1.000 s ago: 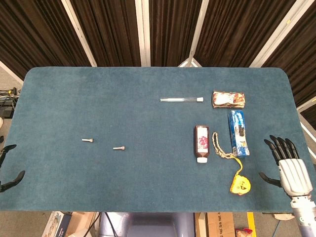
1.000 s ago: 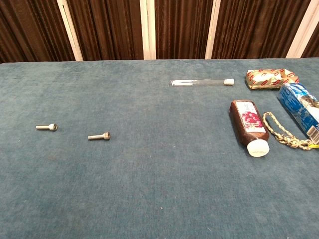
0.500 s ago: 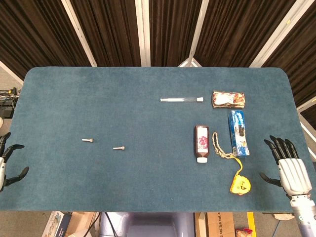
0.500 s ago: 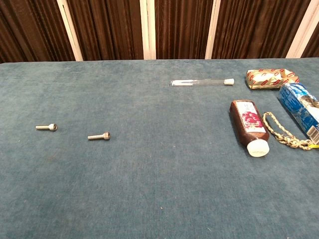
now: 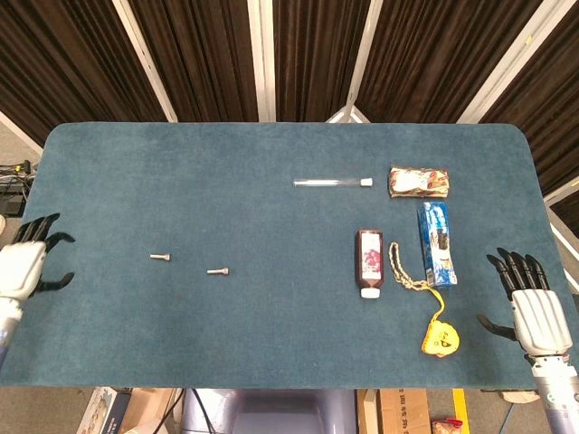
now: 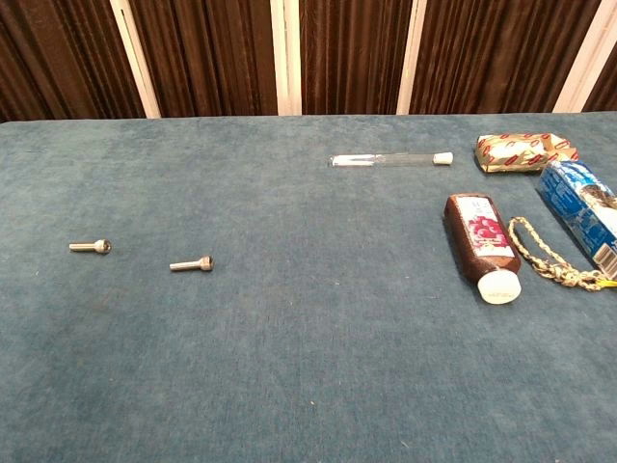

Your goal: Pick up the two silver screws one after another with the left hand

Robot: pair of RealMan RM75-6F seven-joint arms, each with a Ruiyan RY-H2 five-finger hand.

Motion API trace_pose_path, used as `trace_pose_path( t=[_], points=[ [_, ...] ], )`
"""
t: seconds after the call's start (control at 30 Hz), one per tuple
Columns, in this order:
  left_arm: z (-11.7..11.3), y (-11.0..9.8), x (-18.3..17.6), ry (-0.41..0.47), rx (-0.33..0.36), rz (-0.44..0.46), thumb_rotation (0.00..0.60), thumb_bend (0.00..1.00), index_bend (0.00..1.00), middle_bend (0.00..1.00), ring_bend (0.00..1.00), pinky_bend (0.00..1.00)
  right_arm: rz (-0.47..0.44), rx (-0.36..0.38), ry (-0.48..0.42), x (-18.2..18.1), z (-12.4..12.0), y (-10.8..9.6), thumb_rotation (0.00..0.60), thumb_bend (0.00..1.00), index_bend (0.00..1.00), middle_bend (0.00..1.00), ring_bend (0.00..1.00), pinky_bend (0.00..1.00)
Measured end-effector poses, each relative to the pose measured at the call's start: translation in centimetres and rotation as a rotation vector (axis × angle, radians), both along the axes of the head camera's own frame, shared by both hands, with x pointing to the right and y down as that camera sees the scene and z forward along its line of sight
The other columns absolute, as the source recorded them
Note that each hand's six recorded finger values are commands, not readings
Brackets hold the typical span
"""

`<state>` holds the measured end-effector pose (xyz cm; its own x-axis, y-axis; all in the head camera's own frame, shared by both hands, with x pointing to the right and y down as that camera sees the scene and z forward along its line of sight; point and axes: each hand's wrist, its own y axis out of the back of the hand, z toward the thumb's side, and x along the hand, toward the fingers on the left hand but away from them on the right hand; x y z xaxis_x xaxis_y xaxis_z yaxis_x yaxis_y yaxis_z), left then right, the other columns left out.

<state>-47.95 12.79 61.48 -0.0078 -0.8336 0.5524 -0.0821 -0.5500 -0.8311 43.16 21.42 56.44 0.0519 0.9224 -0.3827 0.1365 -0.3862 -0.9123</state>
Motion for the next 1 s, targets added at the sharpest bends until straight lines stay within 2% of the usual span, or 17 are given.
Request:
trace_pose_path(
  t=[0.07,0.17,0.47,0.73,1.0],
  points=[
    [1.2,-1.1,0.8,0.004,-0.013,0.004,0.600,0.40,0.35,0.03,0.00,0.00,-0.001,-0.006,0.008,-0.1,0.2,0.0,0.600,0.15,0.13,0.09,0.05,0.00],
    [2.8,-1.6,2.4,0.015,-0.035,0.018,0.600,0.41,0.36,0.03,0.00,0.00,-0.003,-0.014,0.014,-0.2,0.5,0.1,0.600,0.15,0.13,0.09,0.05,0.00],
    [6.9,-1.7,6.2,0.036,-0.087,0.046,0.600,0.42,0.39,0.04,0.00,0.00,0.008,-0.019,0.018,0.1,0.7,0.0,0.600,0.15,0.13,0.09,0.05,0.00],
    [9.2,-1.9,8.5,0.009,-0.097,0.089,0.600,0.42,0.41,0.04,0.00,0.00,0.023,-0.017,0.023,0.4,0.7,-0.1,0.600,0.15,0.13,0.09,0.05,0.00],
    [10.4,-1.8,11.1,-0.041,-0.079,0.161,0.600,0.42,0.42,0.04,0.00,0.00,0.033,-0.021,0.020,0.6,0.9,-0.1,0.600,0.15,0.13,0.09,0.05,0.00]
  ],
)
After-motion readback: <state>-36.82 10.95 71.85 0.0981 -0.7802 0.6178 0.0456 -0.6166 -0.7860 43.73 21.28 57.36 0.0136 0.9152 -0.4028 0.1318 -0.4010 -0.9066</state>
